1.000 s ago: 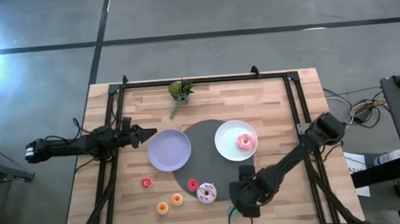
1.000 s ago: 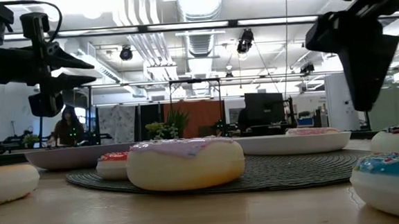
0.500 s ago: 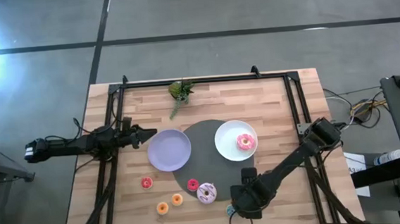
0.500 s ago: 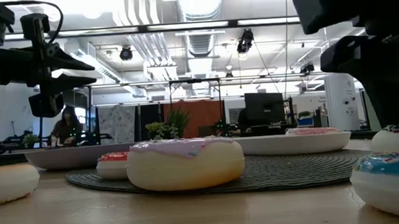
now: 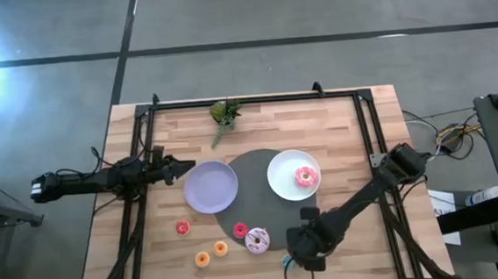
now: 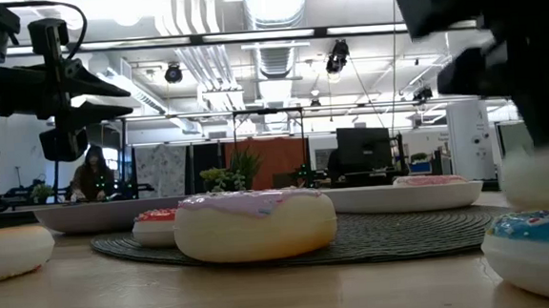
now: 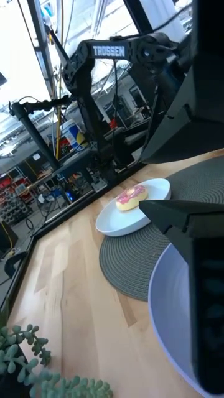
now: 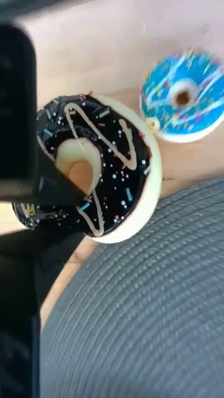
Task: Pick & Place donuts
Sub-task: Put the large black donut on the white plate
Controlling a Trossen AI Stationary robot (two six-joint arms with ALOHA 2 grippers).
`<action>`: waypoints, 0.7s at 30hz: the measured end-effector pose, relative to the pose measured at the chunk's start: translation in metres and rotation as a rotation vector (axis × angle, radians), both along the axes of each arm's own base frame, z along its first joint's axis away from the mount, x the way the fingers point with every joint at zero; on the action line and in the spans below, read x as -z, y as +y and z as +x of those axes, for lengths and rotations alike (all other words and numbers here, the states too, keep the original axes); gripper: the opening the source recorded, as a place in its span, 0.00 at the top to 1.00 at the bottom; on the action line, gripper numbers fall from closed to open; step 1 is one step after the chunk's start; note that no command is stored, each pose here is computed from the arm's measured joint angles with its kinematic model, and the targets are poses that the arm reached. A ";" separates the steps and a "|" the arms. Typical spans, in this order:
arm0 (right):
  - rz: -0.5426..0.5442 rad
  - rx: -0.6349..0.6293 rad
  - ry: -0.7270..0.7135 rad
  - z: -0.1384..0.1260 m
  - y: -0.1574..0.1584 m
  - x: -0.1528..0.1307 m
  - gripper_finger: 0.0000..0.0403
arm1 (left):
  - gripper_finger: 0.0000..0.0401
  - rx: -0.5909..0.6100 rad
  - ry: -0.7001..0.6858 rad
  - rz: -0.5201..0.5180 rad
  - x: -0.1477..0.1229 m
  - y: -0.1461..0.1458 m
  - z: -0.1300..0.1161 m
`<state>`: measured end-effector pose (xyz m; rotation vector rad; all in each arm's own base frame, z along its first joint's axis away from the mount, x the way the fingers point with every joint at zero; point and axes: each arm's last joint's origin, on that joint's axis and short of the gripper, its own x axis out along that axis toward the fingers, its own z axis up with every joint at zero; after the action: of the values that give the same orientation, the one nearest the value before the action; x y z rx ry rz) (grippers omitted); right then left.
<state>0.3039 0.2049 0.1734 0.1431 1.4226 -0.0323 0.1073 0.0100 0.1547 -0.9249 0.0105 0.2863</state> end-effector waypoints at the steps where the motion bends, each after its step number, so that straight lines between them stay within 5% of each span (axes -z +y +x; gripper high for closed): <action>1: -0.012 0.013 -0.008 -0.001 -0.003 -0.006 0.95 | 0.80 0.000 0.000 0.000 0.000 0.000 0.000; 6: -0.184 0.189 -0.041 -0.004 -0.056 -0.047 0.94 | 0.80 0.001 0.001 0.006 0.000 0.000 0.000; 10: -0.165 0.322 -0.131 0.010 -0.119 -0.065 0.94 | 0.80 0.001 0.000 0.006 0.000 0.000 0.000; 15: -0.154 0.422 -0.107 0.025 -0.190 -0.051 0.93 | 0.80 0.001 -0.001 0.005 0.000 0.000 0.000; 21: -0.166 0.416 -0.018 0.032 -0.233 -0.024 0.84 | 0.80 0.002 -0.003 0.000 0.000 0.000 0.000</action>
<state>0.3361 -0.0284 0.1971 0.2988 1.3458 -0.4892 0.1073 0.0099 0.1550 -0.9248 0.0082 0.2834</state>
